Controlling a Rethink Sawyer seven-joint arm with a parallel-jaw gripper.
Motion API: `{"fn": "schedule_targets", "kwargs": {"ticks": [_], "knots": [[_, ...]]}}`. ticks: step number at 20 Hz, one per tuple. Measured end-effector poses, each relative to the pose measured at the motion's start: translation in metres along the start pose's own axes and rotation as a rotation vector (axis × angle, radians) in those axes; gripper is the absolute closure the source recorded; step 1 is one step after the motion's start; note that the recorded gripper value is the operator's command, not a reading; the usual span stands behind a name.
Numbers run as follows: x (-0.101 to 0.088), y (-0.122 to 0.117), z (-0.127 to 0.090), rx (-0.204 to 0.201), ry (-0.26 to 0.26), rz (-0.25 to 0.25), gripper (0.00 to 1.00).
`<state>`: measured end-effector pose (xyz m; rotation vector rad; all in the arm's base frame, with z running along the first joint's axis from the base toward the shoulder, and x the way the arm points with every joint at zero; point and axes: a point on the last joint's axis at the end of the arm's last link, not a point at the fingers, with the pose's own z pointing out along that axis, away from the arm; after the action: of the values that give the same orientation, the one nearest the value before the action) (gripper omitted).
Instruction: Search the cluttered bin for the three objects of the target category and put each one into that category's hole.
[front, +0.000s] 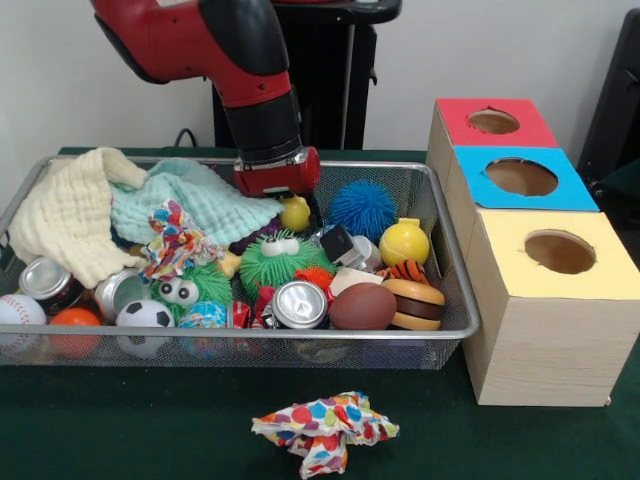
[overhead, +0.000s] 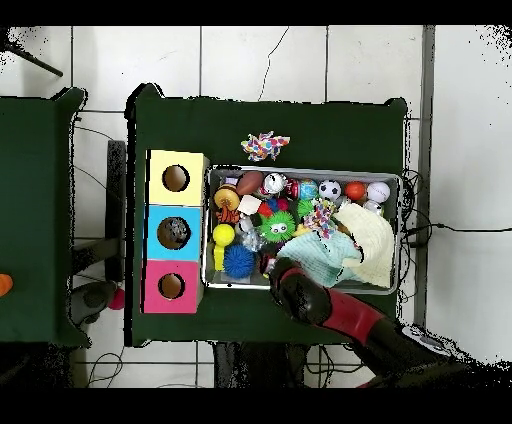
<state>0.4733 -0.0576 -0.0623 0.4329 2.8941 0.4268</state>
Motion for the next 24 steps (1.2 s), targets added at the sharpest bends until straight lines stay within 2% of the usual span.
{"fn": "schedule_targets", "kwargs": {"ticks": [7,16,24], "knots": [[-0.001,0.002,0.002,-0.047,0.001,0.065,0.00],[-0.003,0.019,0.007,-0.099,0.016,0.110,0.00],[-0.003,0.040,0.013,-0.185,0.035,0.168,0.00]]}}
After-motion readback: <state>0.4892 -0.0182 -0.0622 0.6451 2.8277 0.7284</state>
